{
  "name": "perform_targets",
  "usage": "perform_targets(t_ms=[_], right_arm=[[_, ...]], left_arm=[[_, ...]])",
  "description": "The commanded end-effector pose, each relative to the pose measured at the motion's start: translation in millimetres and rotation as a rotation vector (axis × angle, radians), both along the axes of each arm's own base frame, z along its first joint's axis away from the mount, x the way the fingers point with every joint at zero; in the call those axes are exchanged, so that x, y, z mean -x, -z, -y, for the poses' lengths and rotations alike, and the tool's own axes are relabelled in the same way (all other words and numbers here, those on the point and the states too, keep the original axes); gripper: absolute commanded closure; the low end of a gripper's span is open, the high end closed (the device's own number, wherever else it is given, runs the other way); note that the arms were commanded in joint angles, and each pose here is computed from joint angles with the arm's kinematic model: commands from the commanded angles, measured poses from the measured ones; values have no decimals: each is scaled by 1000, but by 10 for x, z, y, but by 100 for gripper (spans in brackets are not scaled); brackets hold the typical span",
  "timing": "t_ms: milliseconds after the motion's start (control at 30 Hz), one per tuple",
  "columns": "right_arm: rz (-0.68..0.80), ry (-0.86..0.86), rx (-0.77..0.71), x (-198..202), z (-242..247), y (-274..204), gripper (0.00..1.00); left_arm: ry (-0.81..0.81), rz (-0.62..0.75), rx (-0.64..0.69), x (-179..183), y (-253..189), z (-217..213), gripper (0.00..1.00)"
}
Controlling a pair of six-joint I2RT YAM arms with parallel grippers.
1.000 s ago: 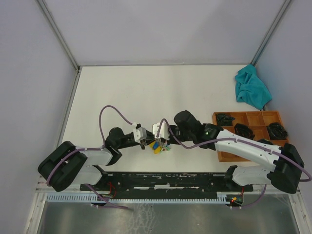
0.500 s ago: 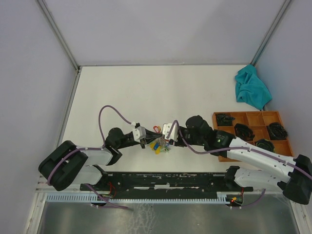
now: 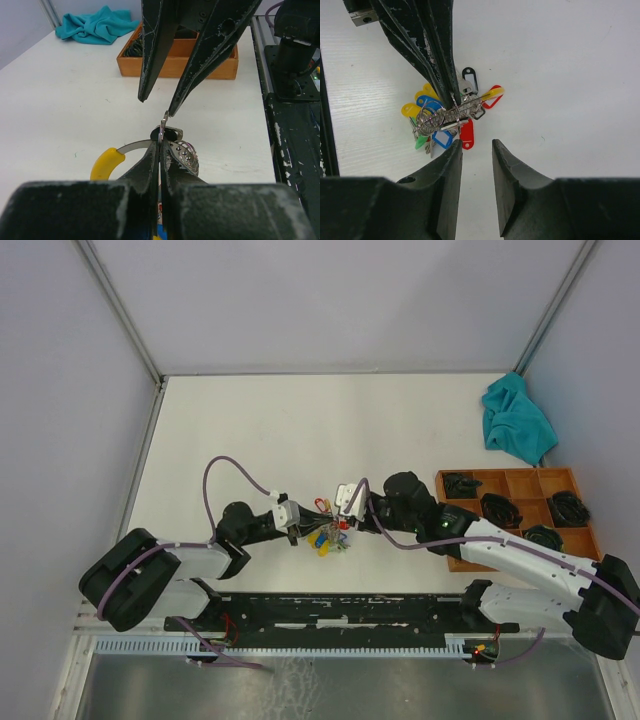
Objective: Put the keys on the keyring
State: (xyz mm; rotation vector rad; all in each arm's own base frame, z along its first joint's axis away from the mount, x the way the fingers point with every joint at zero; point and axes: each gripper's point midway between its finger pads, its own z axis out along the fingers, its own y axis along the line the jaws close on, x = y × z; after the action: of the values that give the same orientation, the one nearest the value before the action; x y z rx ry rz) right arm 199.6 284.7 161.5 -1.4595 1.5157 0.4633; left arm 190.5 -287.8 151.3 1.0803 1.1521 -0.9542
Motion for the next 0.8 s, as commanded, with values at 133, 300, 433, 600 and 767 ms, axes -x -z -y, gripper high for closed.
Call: perform_targets(t_ms=[133,300,433,600,767], right_arm=[[-10,-63,-65,25,-149,-183,64],[-17,-75,-64,42,-163,-194,66],[-15,-78,-69,35,-181,-206,69],[-12,-80,-73,22,-196,-227,72],[-16,-87,-77,35,-206,-244,84]], left_arm=[[36,52,52,40,-200,44,97],[40,50,51,40,-200,50,97],[45,50,51,50,-200,52,97],[49,47,48,51,-188,56,97],[51,43,45,50,-181,63,97]])
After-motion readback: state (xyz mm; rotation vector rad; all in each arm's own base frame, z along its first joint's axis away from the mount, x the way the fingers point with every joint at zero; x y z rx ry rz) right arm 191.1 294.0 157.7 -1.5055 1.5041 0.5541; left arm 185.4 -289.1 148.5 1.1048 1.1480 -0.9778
